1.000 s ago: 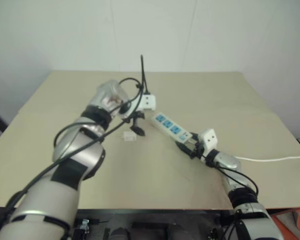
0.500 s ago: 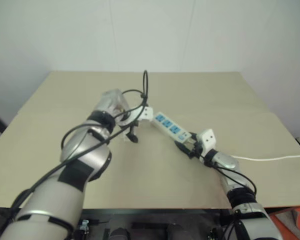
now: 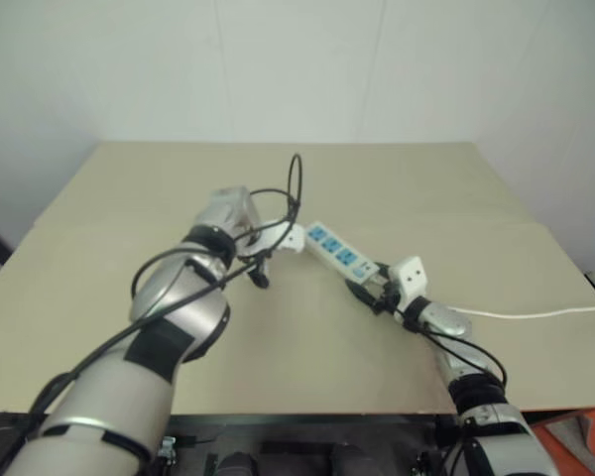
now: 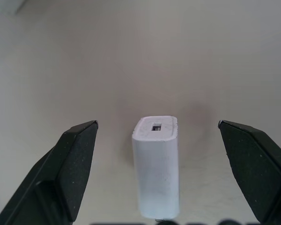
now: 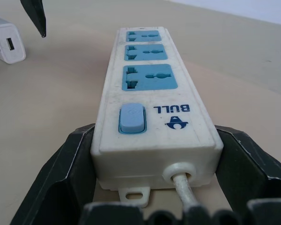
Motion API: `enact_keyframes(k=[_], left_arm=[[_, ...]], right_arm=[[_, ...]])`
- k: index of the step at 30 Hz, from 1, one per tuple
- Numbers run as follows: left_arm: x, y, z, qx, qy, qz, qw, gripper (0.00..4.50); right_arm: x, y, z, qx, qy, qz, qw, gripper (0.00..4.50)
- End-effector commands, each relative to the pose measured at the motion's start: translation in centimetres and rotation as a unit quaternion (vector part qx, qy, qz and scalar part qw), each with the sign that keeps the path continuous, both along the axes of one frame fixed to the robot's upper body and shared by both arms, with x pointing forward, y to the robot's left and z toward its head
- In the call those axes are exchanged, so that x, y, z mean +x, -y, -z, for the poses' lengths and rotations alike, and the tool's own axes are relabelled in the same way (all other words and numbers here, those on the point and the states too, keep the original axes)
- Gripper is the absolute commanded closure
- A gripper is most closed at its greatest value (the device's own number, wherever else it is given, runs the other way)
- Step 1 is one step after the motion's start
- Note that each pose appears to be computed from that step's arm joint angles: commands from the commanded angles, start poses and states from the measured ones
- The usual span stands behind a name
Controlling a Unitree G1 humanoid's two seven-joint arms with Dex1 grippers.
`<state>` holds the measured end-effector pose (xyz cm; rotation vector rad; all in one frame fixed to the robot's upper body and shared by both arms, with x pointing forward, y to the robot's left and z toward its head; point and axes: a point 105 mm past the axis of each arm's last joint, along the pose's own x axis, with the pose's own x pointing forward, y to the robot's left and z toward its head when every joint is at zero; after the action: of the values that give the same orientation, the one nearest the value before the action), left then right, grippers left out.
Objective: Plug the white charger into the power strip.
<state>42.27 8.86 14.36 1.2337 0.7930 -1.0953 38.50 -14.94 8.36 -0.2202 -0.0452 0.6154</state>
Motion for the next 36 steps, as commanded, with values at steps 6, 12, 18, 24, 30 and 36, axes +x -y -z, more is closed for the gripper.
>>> enact_keyframes(k=[6, 12, 18, 24, 30, 36], left_arm=[[0.1, 0.5, 0.0, 0.044, 0.017, 0.023, 0.999, 0.00], [0.1, 0.6, 0.1, 0.048, 0.015, 0.028, 0.998, 0.00], [0.0, 0.4, 0.3, 0.060, 0.013, 0.031, 0.998, 1.19], [0.2, 0.7, 0.0, 0.050, 0.023, 0.034, 0.998, 3.21], [0.9, 1.4, -1.7, 0.014, 0.061, 0.040, 0.997, 3.49], [0.1, 3.1, -8.7, -0.205, 0.065, 0.076, 0.974, 3.49]], right_arm=[[-1.2, -0.2, 3.9, -0.023, -0.065, 0.007, 0.998, 1.11], [-1.3, -0.1, 4.1, -0.025, -0.067, 0.009, 0.997, 1.11], [-1.3, -0.1, 4.1, -0.027, -0.067, 0.009, 0.997, 1.11], [-1.2, -0.3, 4.1, -0.031, -0.068, 0.007, 0.997, 1.11], [-1.2, -0.4, 4.1, -0.034, -0.066, 0.002, 0.997, 1.11], [-1.5, -0.5, 3.3, -0.037, -0.058, -0.038, 0.997, 1.11]])
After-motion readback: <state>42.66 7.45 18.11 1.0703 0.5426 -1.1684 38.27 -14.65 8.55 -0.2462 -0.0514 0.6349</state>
